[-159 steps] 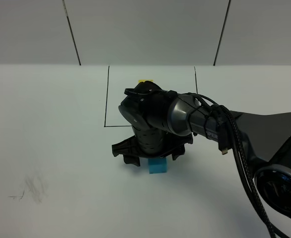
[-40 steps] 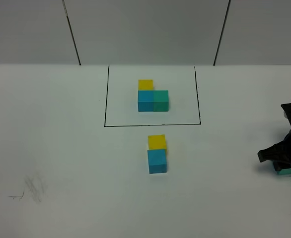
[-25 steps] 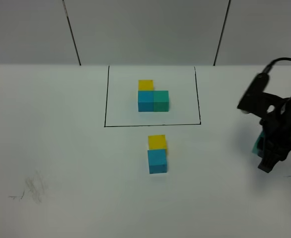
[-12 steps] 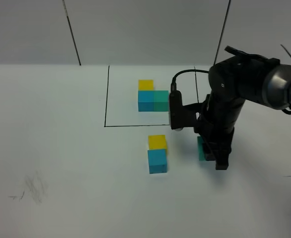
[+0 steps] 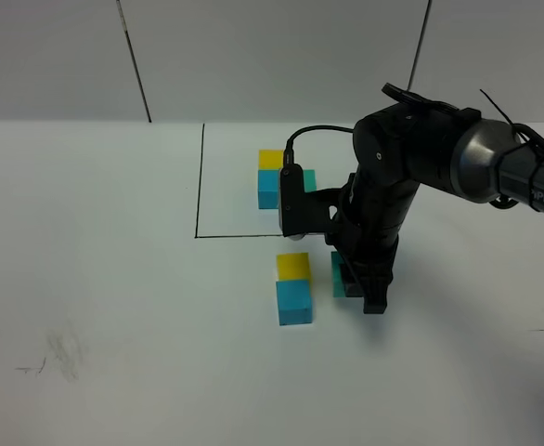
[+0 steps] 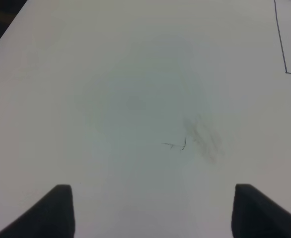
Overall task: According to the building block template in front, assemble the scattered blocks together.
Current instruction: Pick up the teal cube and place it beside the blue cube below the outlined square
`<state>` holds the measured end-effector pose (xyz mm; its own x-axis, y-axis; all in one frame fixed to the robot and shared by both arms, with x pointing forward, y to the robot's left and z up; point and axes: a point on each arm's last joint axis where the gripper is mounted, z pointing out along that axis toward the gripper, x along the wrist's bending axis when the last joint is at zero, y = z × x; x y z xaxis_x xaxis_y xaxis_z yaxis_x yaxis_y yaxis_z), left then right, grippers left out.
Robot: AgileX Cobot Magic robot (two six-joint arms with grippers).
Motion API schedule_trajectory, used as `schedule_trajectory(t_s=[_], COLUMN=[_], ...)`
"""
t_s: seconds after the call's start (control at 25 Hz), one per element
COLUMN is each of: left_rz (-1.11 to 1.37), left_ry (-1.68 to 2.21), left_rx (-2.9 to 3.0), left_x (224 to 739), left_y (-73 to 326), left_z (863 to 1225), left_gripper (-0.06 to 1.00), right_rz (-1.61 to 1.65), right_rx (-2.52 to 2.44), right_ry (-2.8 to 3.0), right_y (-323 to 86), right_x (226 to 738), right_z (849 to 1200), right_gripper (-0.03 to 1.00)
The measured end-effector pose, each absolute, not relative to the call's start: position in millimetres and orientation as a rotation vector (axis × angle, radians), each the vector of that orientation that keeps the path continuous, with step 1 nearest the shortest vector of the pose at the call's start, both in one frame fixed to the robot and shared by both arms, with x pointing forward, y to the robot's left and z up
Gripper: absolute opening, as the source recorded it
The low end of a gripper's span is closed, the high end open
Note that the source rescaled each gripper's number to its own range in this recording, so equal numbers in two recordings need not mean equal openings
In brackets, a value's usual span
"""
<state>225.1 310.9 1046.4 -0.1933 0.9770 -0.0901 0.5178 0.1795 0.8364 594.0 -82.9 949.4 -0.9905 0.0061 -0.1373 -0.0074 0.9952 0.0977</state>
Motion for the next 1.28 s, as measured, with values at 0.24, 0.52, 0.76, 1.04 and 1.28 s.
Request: schedule_trajectory(t_s=[0.24,0.52,0.76,1.04,1.28], left_rz=[0.898,0.898,0.898,0.898,0.898], left_ry=[1.806,1.806,1.806,1.806,1.806], left_rx=[1.411,1.411,1.411,1.411,1.411], left_x=[225.1,225.1,225.1,225.1,225.1], left_y=[310.9,310.9,310.9,310.9,310.9], left_z=[1046.4,1046.4,1046.4,1046.4,1046.4], left_gripper=[0.5,0.5,0.5,0.5,0.5], right_rz=[0.156,0.15,0.16,0.197,0.195], right_rx=[-0.042,-0.053,-0.062,-0.076,-0.076], right_ry=[3.014,3.022,3.023,3.01,3.019], right_y=[-74.0,-72.1,-69.1,-66.6,-66.0], right_x=[589.9,590.7,590.6,591.5,591.9], right_z=[943.1,935.3,930.9,930.9,925.8], right_gripper=[0.29,0.29,0.29,0.29,0.29])
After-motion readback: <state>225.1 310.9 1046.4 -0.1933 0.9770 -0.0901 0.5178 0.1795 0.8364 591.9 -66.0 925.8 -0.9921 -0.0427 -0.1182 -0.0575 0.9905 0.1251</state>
